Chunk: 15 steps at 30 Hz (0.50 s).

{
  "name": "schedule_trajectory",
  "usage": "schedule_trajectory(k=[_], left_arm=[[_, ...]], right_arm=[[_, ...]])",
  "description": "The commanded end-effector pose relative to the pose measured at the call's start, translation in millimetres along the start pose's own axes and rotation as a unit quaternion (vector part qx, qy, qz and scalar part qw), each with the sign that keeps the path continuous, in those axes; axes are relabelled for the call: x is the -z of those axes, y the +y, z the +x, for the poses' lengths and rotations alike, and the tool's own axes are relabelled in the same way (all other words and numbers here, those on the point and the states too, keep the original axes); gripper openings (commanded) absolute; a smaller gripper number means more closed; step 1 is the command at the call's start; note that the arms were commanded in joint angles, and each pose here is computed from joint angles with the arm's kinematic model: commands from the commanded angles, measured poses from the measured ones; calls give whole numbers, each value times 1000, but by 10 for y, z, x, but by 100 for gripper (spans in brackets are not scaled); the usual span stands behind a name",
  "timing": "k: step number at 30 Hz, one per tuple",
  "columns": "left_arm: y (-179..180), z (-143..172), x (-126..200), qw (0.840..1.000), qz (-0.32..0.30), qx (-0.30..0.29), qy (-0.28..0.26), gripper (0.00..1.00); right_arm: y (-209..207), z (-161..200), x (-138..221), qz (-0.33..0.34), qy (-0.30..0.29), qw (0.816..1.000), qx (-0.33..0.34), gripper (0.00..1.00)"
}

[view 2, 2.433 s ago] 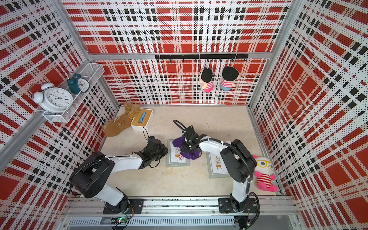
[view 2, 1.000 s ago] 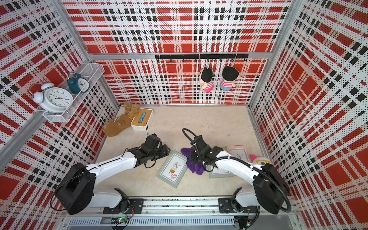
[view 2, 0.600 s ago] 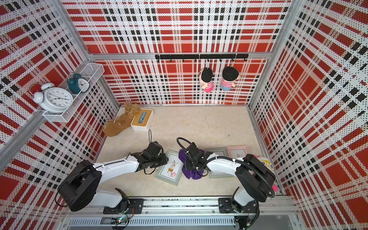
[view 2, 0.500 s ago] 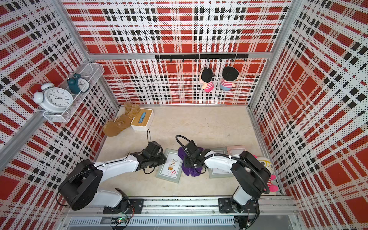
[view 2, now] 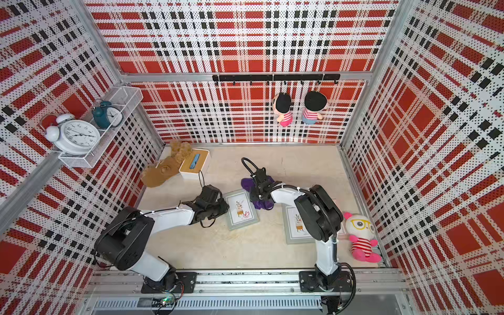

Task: Wipe the picture frame with a cloth
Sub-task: Wipe the dirt from the picture frame.

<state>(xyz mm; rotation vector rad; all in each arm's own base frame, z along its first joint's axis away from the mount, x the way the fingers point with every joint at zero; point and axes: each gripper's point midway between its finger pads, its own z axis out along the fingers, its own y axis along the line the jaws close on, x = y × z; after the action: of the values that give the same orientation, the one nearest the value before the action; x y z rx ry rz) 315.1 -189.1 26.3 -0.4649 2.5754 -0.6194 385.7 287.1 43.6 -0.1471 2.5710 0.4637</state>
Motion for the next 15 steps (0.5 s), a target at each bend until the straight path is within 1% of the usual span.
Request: schedule_trajectory(k=[1,2,4,6,8,10,12,15], left_arm=[[178,128,-46,1000,-17,7,17,23],[219,172,-51,1000,-20,8,22,23],[315,257,-66,999,-34,13,32,21],[403,321,-72,998,-47,20,37,20],[466,357,-78,997,-57,28,37,19],[487,369,-79,997,-62,33,35,18],[491,383,-86,997,-64,34,35,17],[543,430,-108,996,-76,33,42,17]], right_arm=[[-52,-225,226,22,-34,999,29,0],[-23,-284,322,22,-38,998,41,0],[133,-288,460,6,-25,997,70,0],[287,-149,508,1,-6,995,95,0],[355,98,503,4,18,995,103,0],[349,319,475,3,34,995,93,0],[286,541,452,3,53,996,69,0],[167,807,500,16,71,996,41,0]])
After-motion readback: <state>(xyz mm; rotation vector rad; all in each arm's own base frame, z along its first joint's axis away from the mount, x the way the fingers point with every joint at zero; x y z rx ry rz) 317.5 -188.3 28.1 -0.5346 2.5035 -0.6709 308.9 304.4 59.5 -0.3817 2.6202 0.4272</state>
